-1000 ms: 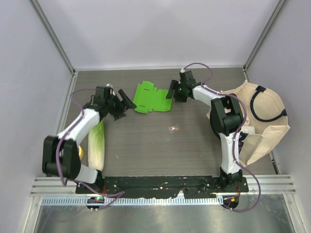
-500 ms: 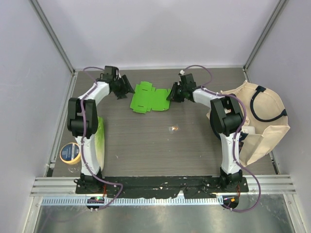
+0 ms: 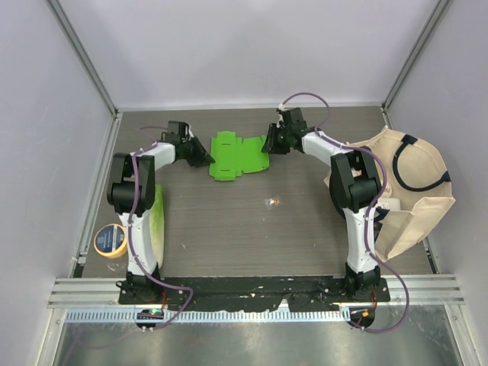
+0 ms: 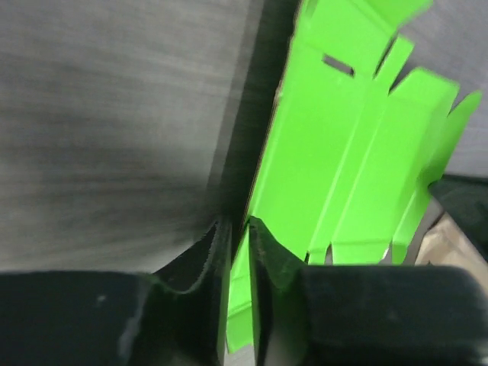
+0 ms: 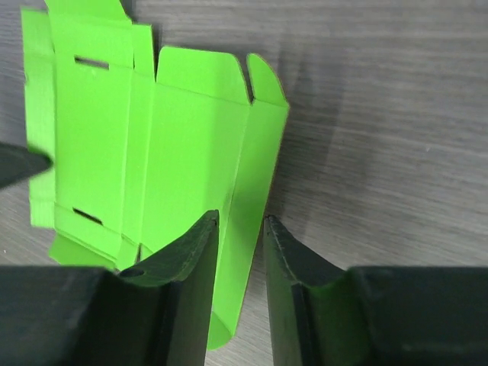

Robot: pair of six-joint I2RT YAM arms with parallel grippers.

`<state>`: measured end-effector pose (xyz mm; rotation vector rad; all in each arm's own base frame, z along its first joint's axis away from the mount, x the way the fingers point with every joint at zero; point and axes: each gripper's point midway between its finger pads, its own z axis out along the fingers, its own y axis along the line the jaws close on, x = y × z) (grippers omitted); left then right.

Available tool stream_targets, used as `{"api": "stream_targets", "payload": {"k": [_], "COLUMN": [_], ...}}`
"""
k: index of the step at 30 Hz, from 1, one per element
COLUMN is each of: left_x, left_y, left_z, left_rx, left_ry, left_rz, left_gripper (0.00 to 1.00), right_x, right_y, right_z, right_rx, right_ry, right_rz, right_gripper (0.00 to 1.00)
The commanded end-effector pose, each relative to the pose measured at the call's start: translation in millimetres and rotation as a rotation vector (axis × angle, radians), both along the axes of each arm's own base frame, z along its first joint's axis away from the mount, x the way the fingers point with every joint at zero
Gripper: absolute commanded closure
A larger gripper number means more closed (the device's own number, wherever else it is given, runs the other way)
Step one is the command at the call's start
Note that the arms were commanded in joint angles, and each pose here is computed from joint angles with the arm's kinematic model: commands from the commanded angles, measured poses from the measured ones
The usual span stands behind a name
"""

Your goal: Fold the paper box

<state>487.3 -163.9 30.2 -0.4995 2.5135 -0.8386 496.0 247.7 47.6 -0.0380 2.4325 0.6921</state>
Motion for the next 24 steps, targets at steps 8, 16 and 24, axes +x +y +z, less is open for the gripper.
{"api": "stream_targets", "payload": {"k": [8,16,24], "left_x": [-66,-138,-175], "left_y": [-2,18,30], "left_z": [40,51,102], "left_rx": [-0.075,0.137,0.258], "left_ry": [-0.058,-0.042,-0.147], "left_rz": [0.149,-0.108,-0.367], "left_gripper": [1.00,1.00,1.00], "right_x": [-35,-106,-117], "right_y": [-56,-22,63], "right_z": [72,92,141], "right_rx": [-0.659,-0.509,-0.204], "right_ry": [-0.093,-0.191,-0.461], "right_rz": [-0.201,0.116,0.602], "right_gripper": [0.25,0.24,0.25]}}
